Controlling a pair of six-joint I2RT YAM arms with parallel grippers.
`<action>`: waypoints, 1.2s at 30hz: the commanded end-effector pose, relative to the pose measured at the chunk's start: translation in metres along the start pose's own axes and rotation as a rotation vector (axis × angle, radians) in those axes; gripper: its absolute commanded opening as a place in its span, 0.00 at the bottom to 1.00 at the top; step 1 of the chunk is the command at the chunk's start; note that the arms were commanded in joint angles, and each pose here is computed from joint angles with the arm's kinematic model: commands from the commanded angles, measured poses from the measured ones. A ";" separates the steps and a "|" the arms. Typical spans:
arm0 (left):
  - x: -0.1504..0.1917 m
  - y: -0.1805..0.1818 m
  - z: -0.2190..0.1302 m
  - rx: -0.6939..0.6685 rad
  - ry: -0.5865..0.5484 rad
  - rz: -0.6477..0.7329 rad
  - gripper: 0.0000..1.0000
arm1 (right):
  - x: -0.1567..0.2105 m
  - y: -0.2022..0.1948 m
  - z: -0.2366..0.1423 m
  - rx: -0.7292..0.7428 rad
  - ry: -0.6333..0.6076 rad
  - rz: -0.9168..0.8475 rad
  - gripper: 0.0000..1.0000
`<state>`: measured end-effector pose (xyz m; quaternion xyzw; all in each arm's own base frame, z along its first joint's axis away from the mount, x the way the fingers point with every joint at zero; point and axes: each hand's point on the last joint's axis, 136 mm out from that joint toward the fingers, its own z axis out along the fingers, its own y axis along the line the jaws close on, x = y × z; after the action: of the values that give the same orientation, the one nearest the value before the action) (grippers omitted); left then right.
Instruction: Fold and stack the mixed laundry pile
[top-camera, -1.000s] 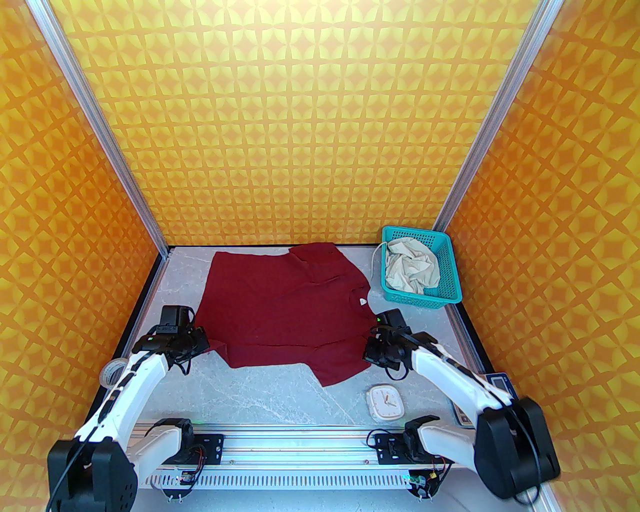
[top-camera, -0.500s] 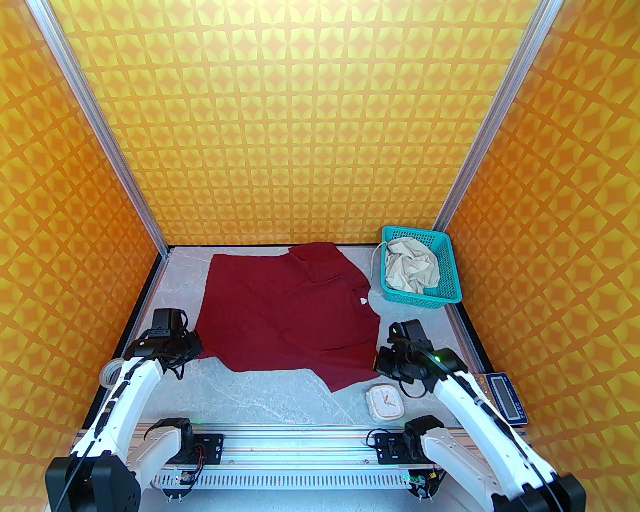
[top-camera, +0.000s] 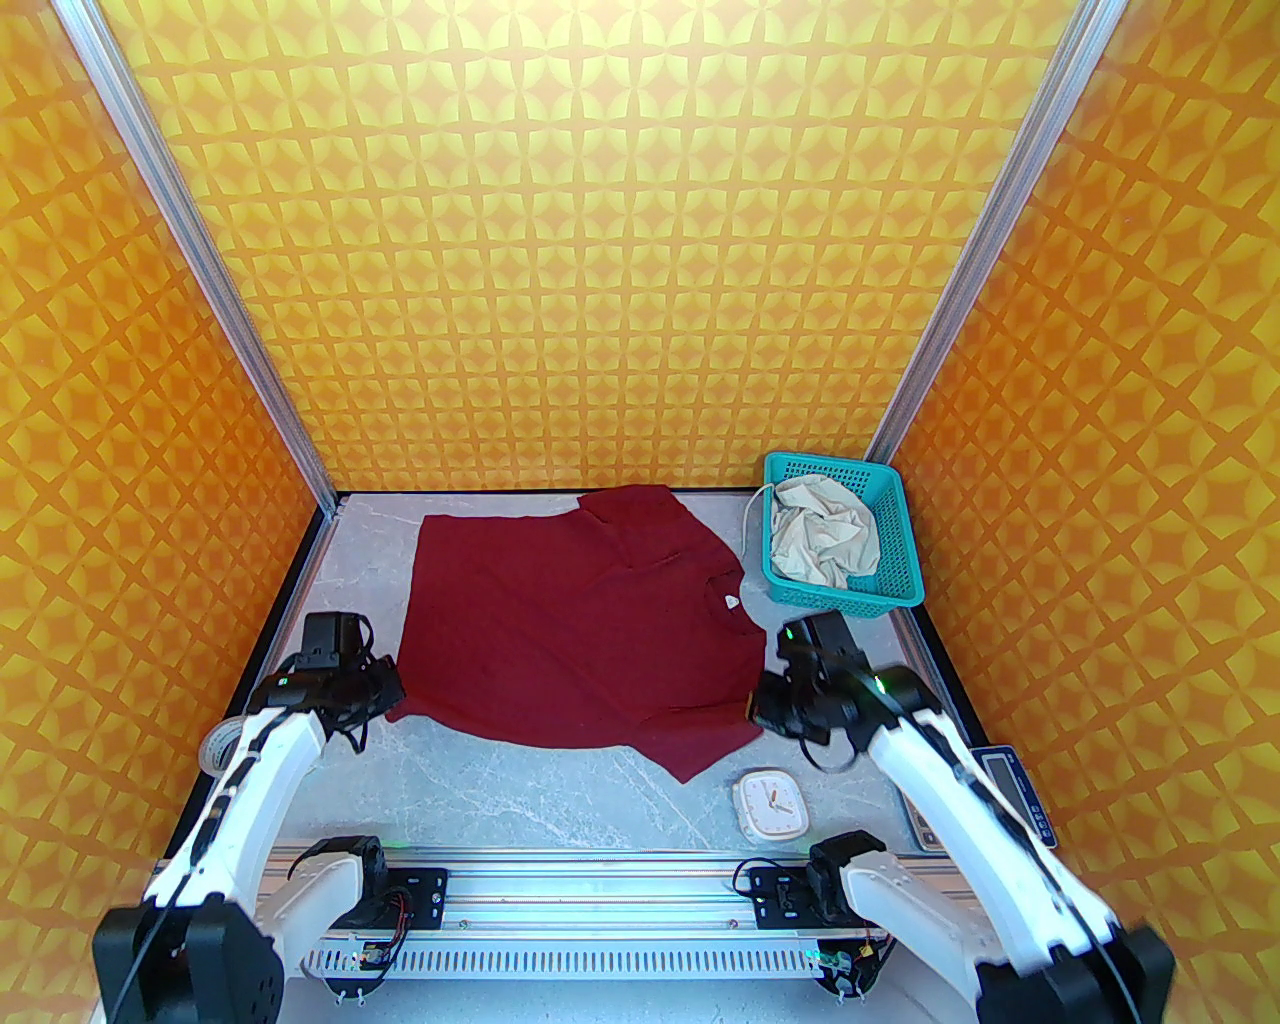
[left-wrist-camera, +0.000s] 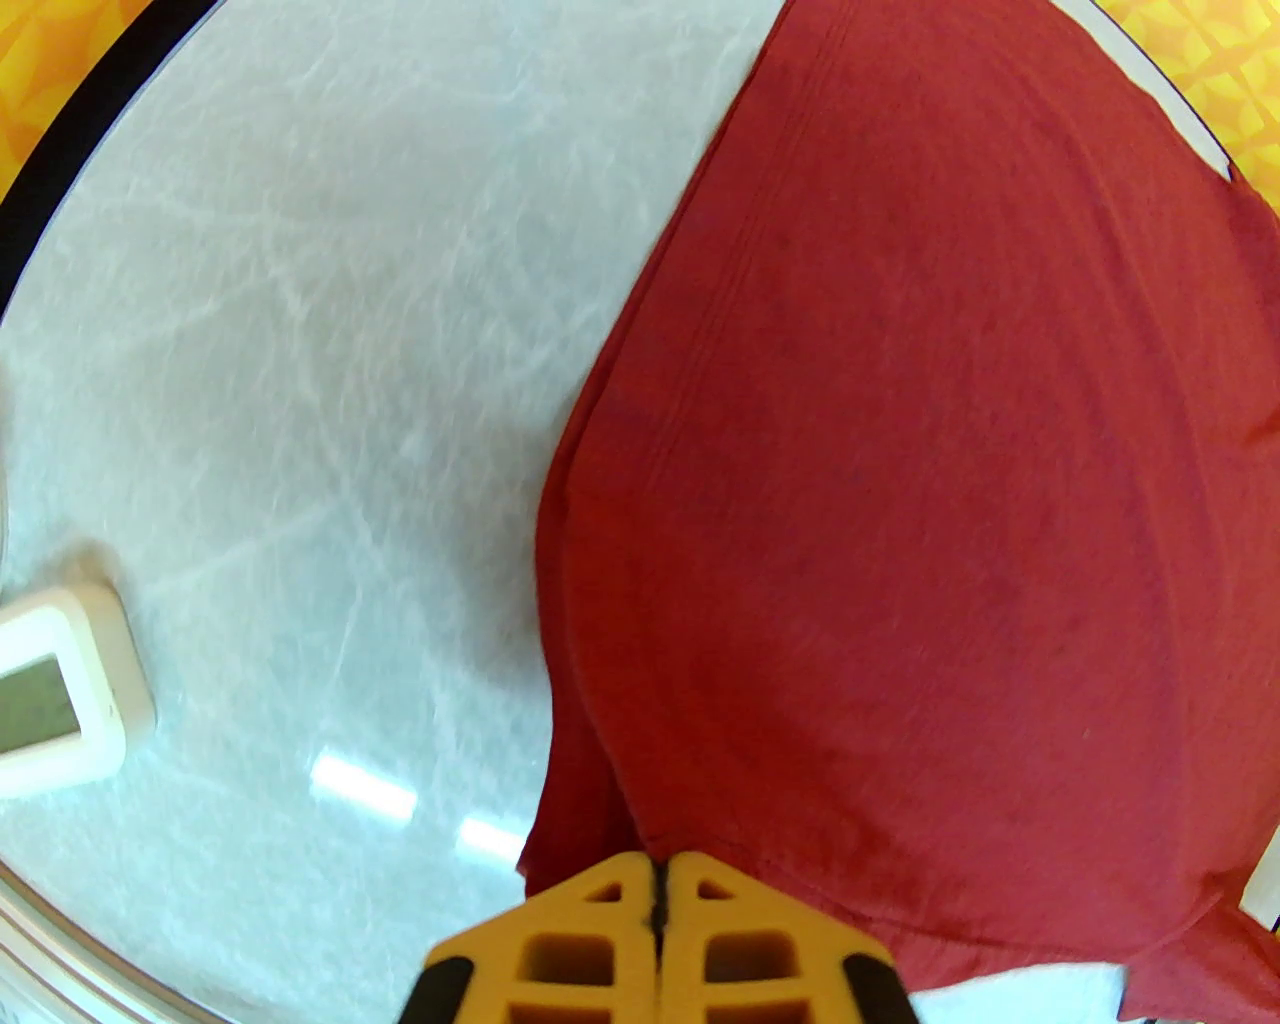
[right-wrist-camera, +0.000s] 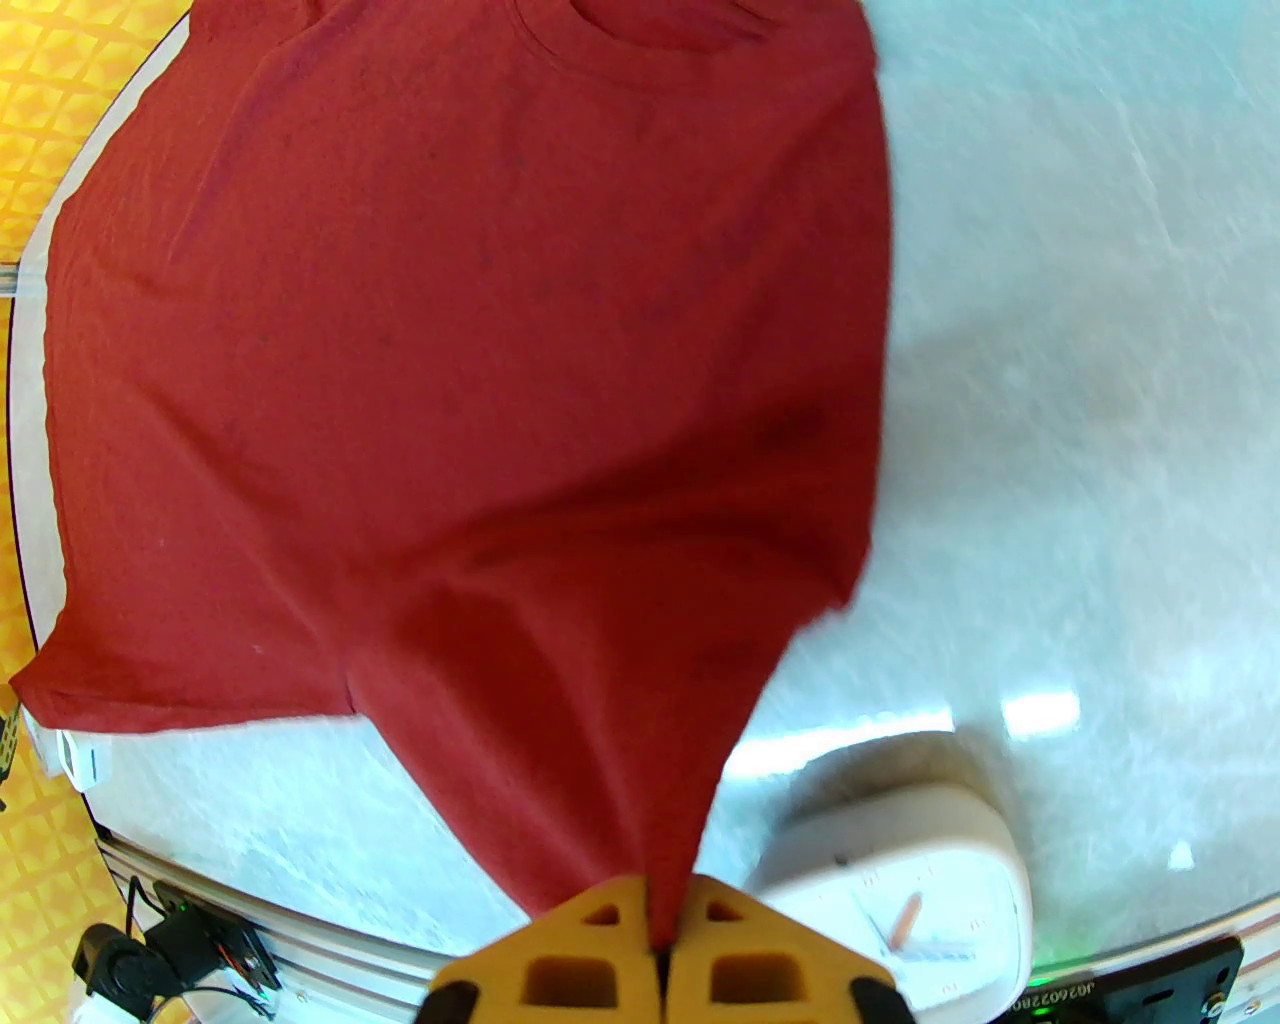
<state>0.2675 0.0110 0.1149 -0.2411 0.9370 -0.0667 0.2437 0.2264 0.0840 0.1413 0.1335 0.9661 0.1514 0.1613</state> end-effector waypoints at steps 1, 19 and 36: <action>-0.038 -0.010 0.002 0.012 -0.087 0.007 0.00 | -0.039 0.024 -0.007 -0.036 -0.095 -0.066 0.00; -0.085 -0.012 0.046 0.020 -0.069 -0.031 0.00 | -0.138 0.070 0.014 -0.011 -0.173 -0.144 0.00; -0.091 -0.003 0.096 0.022 0.014 -0.114 0.00 | -0.193 0.088 0.074 0.021 -0.148 -0.158 0.00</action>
<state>0.3672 0.0486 0.0624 -0.2844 0.9307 -0.0792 0.2160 0.4282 0.1227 0.1561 0.0791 0.9631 0.1266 0.2238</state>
